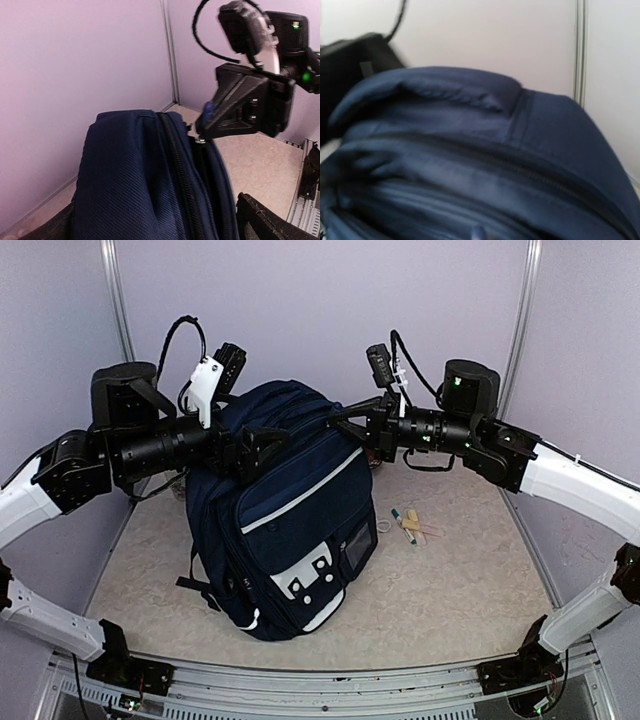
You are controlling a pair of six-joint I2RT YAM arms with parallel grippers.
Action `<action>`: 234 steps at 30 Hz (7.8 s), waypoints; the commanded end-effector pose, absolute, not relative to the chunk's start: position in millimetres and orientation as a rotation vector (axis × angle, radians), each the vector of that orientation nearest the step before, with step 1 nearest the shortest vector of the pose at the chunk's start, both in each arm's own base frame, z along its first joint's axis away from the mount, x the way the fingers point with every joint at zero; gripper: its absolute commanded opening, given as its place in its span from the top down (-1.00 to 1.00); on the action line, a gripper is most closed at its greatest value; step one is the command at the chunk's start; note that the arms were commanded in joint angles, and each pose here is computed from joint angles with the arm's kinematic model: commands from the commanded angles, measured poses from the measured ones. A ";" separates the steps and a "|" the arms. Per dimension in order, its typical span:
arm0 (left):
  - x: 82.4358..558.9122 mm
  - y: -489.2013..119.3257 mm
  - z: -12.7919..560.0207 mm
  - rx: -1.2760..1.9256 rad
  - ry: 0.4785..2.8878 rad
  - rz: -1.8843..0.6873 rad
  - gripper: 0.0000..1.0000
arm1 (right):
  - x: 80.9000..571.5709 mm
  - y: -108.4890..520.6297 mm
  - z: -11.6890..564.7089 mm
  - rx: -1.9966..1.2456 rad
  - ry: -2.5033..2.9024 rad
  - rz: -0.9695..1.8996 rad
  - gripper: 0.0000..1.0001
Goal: Pack the student bag
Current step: Hold the student bag at the center of the board, then unzip the upper front pocket of the student bag, then open the upper front pocket of the student bag, then pick up the pen from the center of the board.
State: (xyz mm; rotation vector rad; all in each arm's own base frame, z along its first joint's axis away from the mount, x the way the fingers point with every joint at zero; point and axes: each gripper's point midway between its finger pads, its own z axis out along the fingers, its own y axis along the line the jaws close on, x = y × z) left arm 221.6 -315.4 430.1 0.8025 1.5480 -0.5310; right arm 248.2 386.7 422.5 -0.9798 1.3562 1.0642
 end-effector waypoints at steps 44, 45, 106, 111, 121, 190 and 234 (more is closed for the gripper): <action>151.5 -289.7 521.7 0.667 1.133 -0.711 1.00 | 322.2 277.6 227.4 -0.136 1.932 1.293 1.00; 150.5 -289.2 522.6 0.669 1.128 -0.715 1.00 | 321.1 279.4 223.4 -0.134 1.942 1.309 1.00; 199.4 -286.9 532.1 0.583 1.229 -0.363 1.00 | 100.9 404.6 306.7 -1.918 1.180 0.660 -0.31; 197.8 -269.8 551.4 0.547 1.174 -0.359 1.00 | 146.1 407.0 304.8 -1.739 1.267 0.396 0.42; 187.9 -253.9 621.6 0.529 0.935 -0.218 1.00 | 211.7 410.5 380.1 -1.452 0.935 0.018 1.00; 146.9 -296.1 460.9 0.668 1.203 -0.579 1.00 | 333.2 313.6 30.7 -1.219 2.423 0.410 -0.30; 150.3 -292.3 464.3 0.625 1.208 -0.582 1.00 | 205.8 310.1 403.3 -1.093 1.310 0.923 1.00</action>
